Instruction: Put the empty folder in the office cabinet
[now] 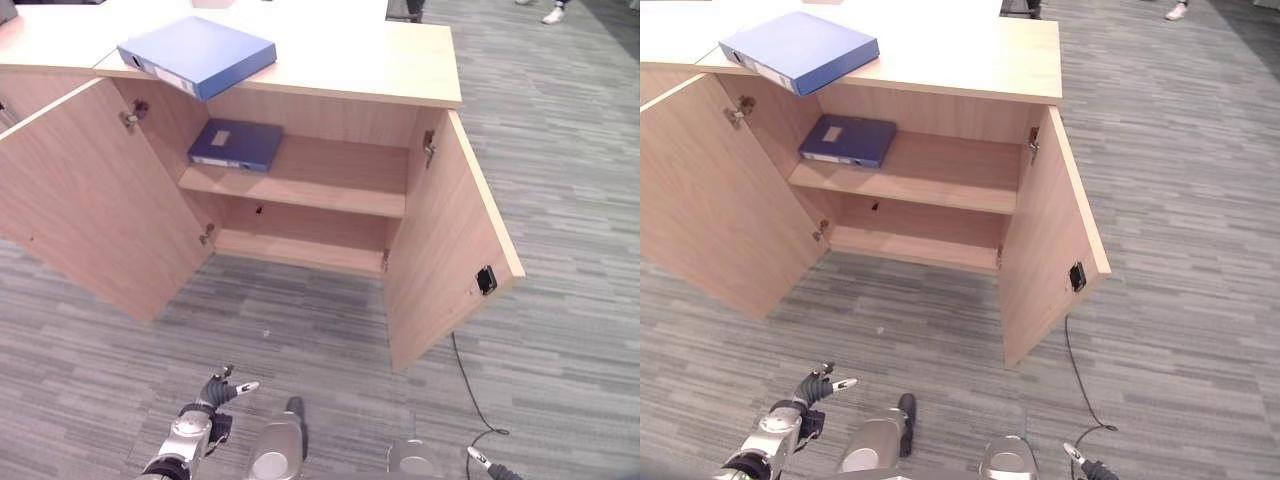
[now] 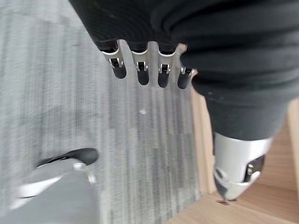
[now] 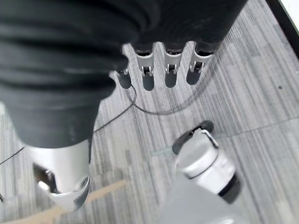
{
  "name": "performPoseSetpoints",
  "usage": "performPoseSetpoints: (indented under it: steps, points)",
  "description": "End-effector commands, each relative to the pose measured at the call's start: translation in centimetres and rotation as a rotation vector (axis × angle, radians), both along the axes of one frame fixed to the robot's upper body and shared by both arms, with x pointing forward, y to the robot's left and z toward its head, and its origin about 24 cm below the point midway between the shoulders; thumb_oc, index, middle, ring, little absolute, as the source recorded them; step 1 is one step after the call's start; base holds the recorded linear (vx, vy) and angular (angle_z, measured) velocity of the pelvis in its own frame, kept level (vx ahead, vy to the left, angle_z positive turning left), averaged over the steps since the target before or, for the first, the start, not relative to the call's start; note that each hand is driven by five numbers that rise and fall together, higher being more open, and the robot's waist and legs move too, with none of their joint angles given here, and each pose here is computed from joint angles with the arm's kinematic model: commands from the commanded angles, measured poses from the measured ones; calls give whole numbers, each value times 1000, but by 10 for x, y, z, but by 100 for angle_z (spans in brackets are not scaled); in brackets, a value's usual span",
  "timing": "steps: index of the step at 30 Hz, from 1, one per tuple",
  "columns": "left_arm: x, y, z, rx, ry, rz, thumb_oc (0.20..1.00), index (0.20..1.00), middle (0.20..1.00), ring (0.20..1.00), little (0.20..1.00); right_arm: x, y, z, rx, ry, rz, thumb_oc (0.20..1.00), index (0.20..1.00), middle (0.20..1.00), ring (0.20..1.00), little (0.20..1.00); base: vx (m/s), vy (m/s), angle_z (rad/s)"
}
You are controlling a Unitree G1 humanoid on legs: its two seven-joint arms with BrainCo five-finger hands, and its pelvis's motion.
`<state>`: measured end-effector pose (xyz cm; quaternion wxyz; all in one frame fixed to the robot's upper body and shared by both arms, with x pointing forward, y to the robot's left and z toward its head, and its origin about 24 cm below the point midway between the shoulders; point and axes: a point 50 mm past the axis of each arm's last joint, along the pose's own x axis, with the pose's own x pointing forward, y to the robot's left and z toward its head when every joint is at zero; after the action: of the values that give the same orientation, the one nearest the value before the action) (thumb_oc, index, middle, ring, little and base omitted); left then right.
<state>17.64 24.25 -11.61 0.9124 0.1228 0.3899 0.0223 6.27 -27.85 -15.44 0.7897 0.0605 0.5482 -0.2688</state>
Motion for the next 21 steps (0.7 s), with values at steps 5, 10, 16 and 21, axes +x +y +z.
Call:
performPoseSetpoints:
  steps: [5, 10, 16, 21]
  points:
    - [-9, 18, 10, 20, -45, 5, 1000, 1000, 1000, 1000, 1000, 16, 0, 4, -14, -61, 49, 1000, 1000, 1000, 1000, 1000, -12, 423, -44]
    - [-10, 15, 6, 10, -28, 17, 1000, 1000, 1000, 1000, 1000, 16, 6, 2, -6, -54, 63, 1000, 1000, 1000, 1000, 1000, 46, 164, 8]
    - [-9, -3, 3, -64, -48, 20, 1000, 1000, 1000, 1000, 1000, 11, -6, 5, -44, -11, 136, 1000, 1000, 1000, 1000, 1000, 27, 65, 16]
    - [-15, 1, 0, -58, -28, 43, 1000, 1000, 1000, 1000, 1000, 10, -14, 8, -61, 9, 141, 1000, 1000, 1000, 1000, 1000, 133, 188, -47]
